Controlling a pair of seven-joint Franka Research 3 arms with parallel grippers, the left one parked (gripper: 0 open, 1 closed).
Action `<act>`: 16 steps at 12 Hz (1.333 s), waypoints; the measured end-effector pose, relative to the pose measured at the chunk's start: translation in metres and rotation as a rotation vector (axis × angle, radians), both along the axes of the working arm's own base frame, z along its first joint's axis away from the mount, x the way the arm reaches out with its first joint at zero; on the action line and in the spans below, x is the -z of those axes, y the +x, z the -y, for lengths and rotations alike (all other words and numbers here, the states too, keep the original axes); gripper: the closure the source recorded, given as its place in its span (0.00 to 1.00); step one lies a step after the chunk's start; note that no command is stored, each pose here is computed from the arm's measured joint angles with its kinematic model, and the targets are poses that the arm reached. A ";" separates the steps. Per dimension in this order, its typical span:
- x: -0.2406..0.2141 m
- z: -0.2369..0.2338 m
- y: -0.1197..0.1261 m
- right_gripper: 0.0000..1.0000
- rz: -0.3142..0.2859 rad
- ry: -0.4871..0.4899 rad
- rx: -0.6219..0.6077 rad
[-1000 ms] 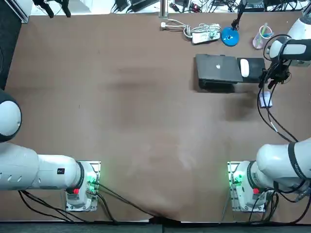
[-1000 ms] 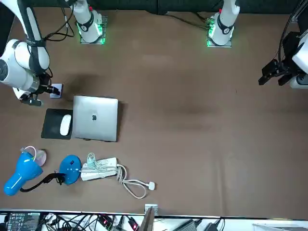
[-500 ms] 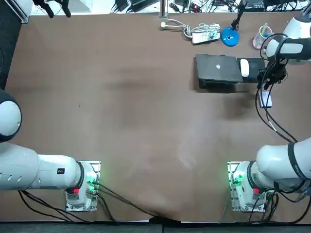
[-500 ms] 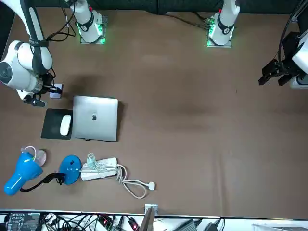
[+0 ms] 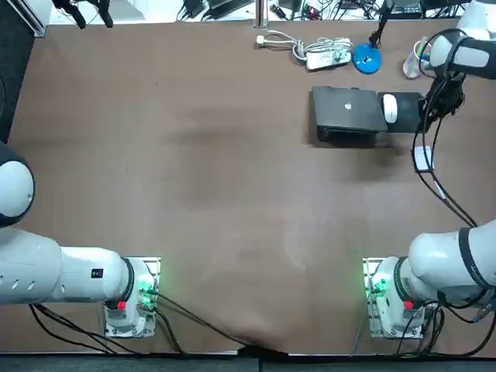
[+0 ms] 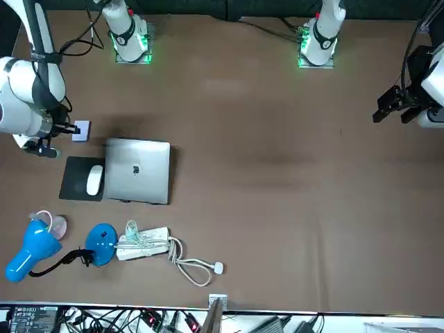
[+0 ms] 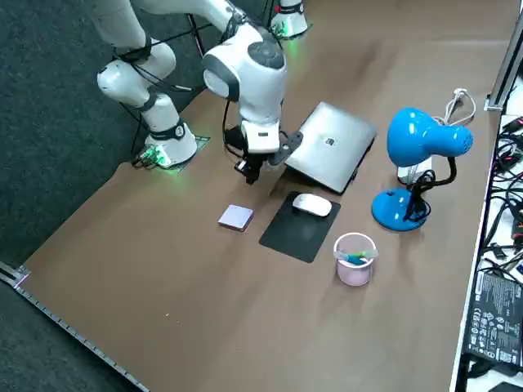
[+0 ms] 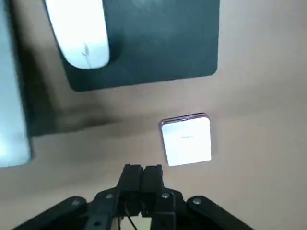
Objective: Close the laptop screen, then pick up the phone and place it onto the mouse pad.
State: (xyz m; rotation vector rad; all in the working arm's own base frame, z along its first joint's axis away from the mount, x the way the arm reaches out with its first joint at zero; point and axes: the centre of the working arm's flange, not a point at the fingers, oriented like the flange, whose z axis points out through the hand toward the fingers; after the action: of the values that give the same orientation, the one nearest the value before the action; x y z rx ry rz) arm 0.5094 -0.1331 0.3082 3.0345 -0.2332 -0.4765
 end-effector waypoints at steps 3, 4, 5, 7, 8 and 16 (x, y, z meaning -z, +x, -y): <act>-0.028 -0.026 0.017 0.98 0.009 -0.028 0.015; -0.039 -0.036 0.023 0.98 0.007 -0.038 0.020; -0.050 -0.046 0.028 0.98 0.009 -0.046 0.020; -0.069 -0.066 0.038 0.98 0.017 -0.059 0.017; -0.075 -0.076 0.042 0.98 0.023 -0.061 0.020; -0.158 -0.128 0.069 0.62 0.099 0.051 0.067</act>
State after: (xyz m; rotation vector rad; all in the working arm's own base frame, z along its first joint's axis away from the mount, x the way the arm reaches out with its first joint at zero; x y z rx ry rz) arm 0.5780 -0.0055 0.4659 3.1125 -0.3334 -0.3418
